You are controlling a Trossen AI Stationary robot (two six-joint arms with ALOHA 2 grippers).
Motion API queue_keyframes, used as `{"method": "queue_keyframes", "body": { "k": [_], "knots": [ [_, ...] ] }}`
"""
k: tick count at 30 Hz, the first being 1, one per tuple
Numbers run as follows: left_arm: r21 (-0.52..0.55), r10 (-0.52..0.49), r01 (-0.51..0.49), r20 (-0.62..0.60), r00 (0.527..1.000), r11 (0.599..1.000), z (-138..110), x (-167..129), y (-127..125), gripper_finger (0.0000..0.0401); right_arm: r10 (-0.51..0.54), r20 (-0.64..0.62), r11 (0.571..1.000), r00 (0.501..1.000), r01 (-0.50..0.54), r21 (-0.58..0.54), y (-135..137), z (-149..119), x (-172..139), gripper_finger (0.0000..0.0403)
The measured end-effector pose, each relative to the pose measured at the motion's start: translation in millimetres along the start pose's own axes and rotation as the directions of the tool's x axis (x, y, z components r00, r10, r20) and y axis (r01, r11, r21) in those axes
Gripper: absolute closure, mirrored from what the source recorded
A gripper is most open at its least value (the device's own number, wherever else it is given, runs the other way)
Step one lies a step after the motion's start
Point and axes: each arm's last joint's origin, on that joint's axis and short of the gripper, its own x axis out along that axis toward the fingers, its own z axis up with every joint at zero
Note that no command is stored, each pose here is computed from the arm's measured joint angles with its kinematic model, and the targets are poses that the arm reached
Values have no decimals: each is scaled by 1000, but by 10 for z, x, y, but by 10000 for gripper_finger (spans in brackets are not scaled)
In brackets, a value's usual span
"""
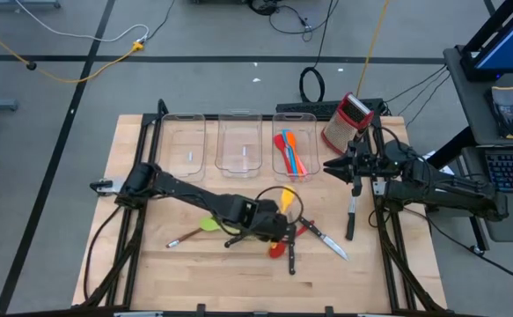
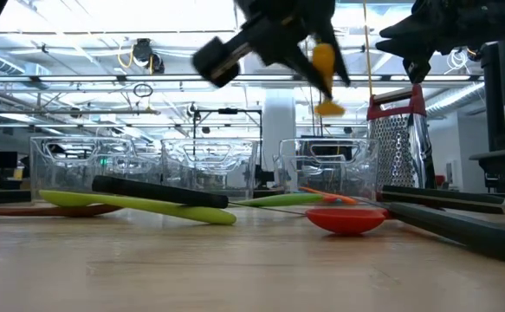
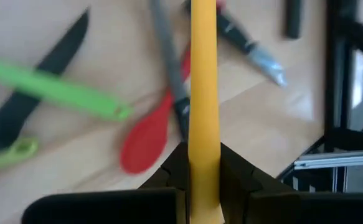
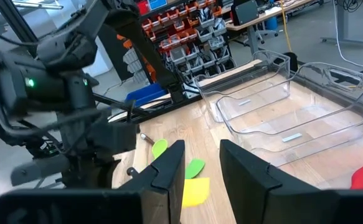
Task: Pick & Place Kitchen Items
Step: Put the yellow spatula into the right transparent bin
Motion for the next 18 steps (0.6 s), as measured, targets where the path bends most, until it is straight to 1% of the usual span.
{"method": "queue_keyframes", "body": {
  "k": [4,9,13,18],
  "knots": [
    [80,-64,59,66,996,995,174,-61,-113,362,-3,-12,1000,1000,3,4,-10,-9,21,309],
    [173,-97,64,187,978,983,421,-167,-218,363,-10,-31,1000,999,10,10,-26,-25,54,309],
    [217,-87,31,251,964,976,662,-248,-207,363,-17,-38,1000,999,17,12,-35,-30,75,309],
    [263,-101,15,318,943,965,961,-419,-198,366,-111,1,994,994,111,9,-67,-14,93,304]
  ]
}}
